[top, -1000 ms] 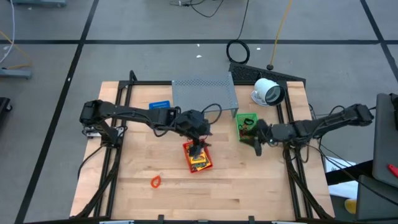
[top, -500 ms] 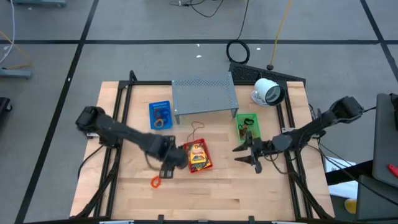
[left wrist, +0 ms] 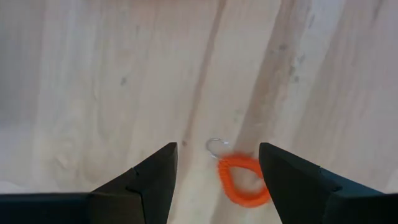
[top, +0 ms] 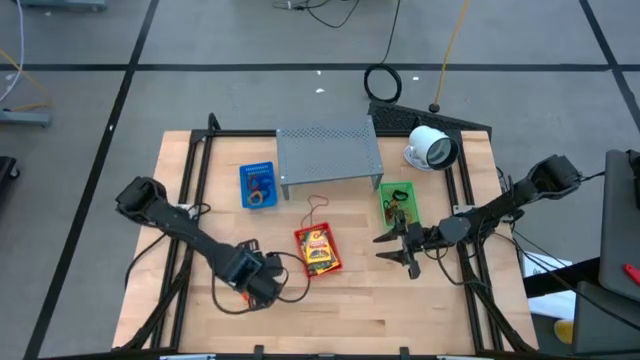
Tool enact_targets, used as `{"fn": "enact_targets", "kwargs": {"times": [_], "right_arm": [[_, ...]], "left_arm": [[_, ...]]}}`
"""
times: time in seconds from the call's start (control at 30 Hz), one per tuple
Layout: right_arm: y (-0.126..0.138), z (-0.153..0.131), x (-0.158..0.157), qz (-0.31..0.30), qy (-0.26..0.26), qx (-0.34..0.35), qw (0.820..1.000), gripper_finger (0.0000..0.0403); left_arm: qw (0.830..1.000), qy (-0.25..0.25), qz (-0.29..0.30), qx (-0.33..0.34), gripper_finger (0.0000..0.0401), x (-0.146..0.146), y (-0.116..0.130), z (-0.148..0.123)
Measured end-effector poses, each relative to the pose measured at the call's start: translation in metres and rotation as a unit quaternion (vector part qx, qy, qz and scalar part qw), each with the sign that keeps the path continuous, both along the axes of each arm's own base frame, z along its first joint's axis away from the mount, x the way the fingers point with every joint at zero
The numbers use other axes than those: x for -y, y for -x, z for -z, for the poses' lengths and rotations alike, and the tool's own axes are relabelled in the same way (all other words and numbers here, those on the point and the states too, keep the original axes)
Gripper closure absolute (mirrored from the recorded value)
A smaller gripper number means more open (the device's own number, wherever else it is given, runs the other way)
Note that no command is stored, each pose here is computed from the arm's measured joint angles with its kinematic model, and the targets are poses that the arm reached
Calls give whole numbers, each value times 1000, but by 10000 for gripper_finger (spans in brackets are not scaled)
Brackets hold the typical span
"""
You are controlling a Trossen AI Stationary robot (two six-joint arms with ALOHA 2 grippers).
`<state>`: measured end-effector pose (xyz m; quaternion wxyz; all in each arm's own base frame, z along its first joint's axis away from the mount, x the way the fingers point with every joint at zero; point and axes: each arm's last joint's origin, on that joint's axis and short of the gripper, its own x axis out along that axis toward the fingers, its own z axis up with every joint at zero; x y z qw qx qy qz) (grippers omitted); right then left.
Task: Pick & Place Office Desk Supplies
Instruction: Put the orange spring keychain into the blue bin
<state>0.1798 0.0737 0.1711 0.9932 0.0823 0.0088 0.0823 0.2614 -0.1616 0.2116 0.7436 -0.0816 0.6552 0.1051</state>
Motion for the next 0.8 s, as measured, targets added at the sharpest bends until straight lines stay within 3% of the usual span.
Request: {"fn": "enact_targets", "kwargs": {"times": [0.3, 0.53, 0.8], "right_arm": [[0, 0, 1, 15, -15, -2, 1000, 232], [0, -1, 1, 15, -30, -1, 999, 232], [0, -1, 1, 15, -33, 2, 999, 232]], "left_arm": [[998, 38, -20, 41, 164, 20, 1, -1], [997, 44, -59, 28, 164, 23, 8, 3], [992, 40, -119, -30, 164, 13, 24, 34]]}}
